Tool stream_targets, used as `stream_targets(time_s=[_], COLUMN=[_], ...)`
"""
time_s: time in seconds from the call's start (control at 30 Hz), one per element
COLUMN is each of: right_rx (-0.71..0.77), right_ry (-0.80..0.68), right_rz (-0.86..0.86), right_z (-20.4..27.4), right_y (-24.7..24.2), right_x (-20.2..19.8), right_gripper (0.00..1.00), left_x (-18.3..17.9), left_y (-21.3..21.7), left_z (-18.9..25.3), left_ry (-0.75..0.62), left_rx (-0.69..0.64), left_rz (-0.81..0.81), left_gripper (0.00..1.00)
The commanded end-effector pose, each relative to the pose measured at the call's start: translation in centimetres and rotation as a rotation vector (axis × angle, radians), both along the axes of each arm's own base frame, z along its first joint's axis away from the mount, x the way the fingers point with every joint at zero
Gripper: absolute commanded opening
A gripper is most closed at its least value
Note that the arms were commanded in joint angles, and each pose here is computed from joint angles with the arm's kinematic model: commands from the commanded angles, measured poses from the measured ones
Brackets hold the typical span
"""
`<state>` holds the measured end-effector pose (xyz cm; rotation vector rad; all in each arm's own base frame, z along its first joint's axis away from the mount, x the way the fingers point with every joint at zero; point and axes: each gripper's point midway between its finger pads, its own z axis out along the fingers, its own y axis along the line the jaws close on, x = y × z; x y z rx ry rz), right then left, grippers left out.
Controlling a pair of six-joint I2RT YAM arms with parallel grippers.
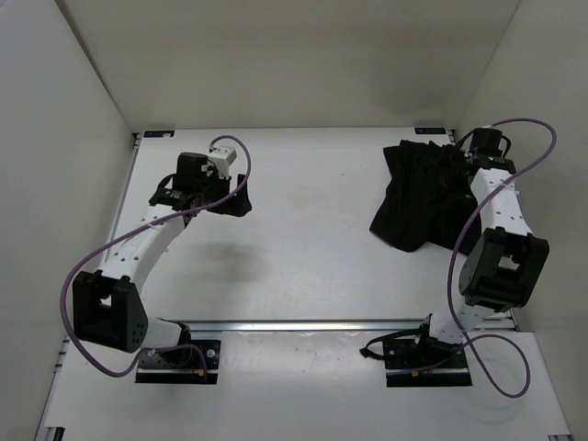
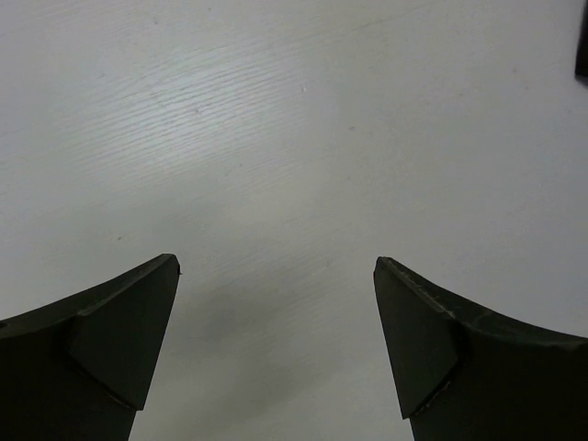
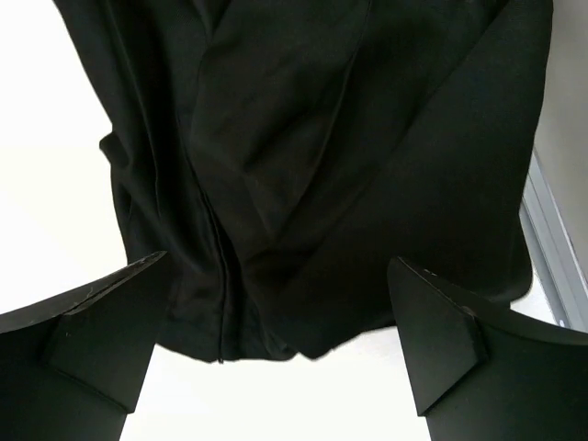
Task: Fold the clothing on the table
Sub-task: Move the skirt to the center of the board
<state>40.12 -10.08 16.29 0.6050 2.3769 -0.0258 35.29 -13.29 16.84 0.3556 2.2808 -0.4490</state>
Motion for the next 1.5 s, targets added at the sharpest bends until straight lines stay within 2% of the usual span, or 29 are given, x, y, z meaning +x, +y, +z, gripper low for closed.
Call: stream_targets(time_s=[0.0, 0.17, 0.23, 0.27, 0.33, 0.4, 0.43, 0.47, 0.5, 0.53, 0.63, 0.77, 0.9, 1.0, 1.07, 1.13, 1.23, 1.27, 1.3, 1.33, 1.37, 1.4, 1.43, 1.47], right_rx=[-0.039, -0.037, -0.043, -0.054, -0.054, -0.051, -0.046, -0.044, -0.044, -0.042, -0.034, 0.01, 0.062, 0.126, 0.209, 0.238, 0.247, 0.291, 0.331, 0.366, 0.412, 0.427, 0.426, 0.439], right_ry=[-0.087, 0.038, 0.079, 0.078, 0.091, 0.112, 0.102, 0.114, 0.101, 0.087, 0.077, -0.007, -0.135, -0.264, -0.385, -0.476, -0.495, -0.414, -0.465, -0.449, -0.365, -0.365, -0.406, -0.366], right_rz=[-0.053, -0.066, -0.055, -0.046, -0.031, -0.019, -0.009, -0.007, -0.001, 0.007, 0.065, 0.221, 0.419, 0.579, 0.704, 0.779, 0.74, 0.69, 0.71, 0.656, 0.61, 0.59, 0.57, 0.547], right_z=[2.2, -1.6, -3.0, -3.0, -3.6, -4.5, -4.4, -4.9, -4.5, -3.8, -2.7, 1.0, 7.3, 13.4, 18.9, 22.2, 21.8, 18.2, 19.4, 17.3, 13.1, 11.4, 11.8, 9.4], right_y=[-0.9, -0.5, 0.0, 0.2, 0.7, 1.0, 1.2, 1.3, 1.5, 1.7, 3.4, 9.6, 19.1, 25.9, 30.2, 32.8, 31.5, 30.1, 29.7, 27.9, 26.7, 26.1, 25.1, 24.4], right_x=[1.9, 1.1, 0.9, 1.1, 1.2, 1.2, 1.5, 1.6, 2.0, 2.6, 4.0, 5.9, 7.5, 7.2, 5.6, 3.8, 2.4, 2.5, 1.5, 1.0, 0.2, -0.9, -1.5, -2.7], right_gripper=[0.99, 0.97, 0.92, 0.87, 0.73, 0.49, 0.41, 0.23, 0.1, 0.01, 0.01, 0.0, 0.0, 0.0, 0.0, 0.0, 0.0, 0.0, 0.0, 0.0, 0.0, 0.0, 0.0, 0.0], left_x=[0.4, 0.6, 0.6, 0.5, 0.1, -0.1, -0.4, -0.7, -0.9, -1.0, -1.6, -2.0, -2.1, -2.4, -2.7, -2.9, -3.3, -3.3, -3.6, -3.6, -3.6, -3.8, -3.9, -3.8], left_y=[-0.9, -0.1, 0.0, -0.1, -0.5, -0.8, -1.1, -1.3, -1.4, -1.4, -2.1, -2.3, -1.9, -2.0, -1.9, -1.7, -1.7, -1.7, -1.8, -1.8, -1.6, -1.6, -1.9, -1.6], left_z=[2.2, 4.7, 4.9, 4.7, 4.6, 4.7, 4.8, 5.1, 5.1, 4.7, 4.7, 4.6, 5.0, 5.2, 5.1, 5.6, 5.9, 6.0, 5.9, 6.3, 6.0, 6.0, 6.1, 5.8], left_ry=[-0.063, -0.099, -0.105, -0.098, -0.1, -0.096, -0.092, -0.099, -0.092, -0.086, -0.09, -0.105, -0.134, -0.137, -0.135, -0.145, -0.157, -0.165, -0.157, -0.168, -0.161, -0.162, -0.166, -0.16], left_rx=[-0.026, -0.099, -0.089, -0.081, -0.086, -0.12, -0.142, -0.167, -0.176, -0.182, -0.179, -0.174, -0.179, -0.193, -0.193, -0.192, -0.171, -0.161, -0.155, -0.152, -0.147, -0.142, -0.139, -0.133], left_rz=[-0.035, 0.015, 0.02, 0.015, -0.001, -0.003, -0.016, -0.027, -0.03, -0.036, -0.067, -0.07, -0.037, -0.017, -0.001, 0.012, 0.011, 0.011, 0.012, 0.008, 0.013, 0.017, 0.002, 0.008], left_gripper=[0.99, 0.99, 0.99, 0.99, 0.99, 0.99, 0.98, 0.99, 0.99, 0.99, 0.98, 0.98, 0.99, 0.98, 0.99, 0.98, 0.98, 0.99, 0.98, 0.99, 0.99, 0.99, 0.99, 0.99])
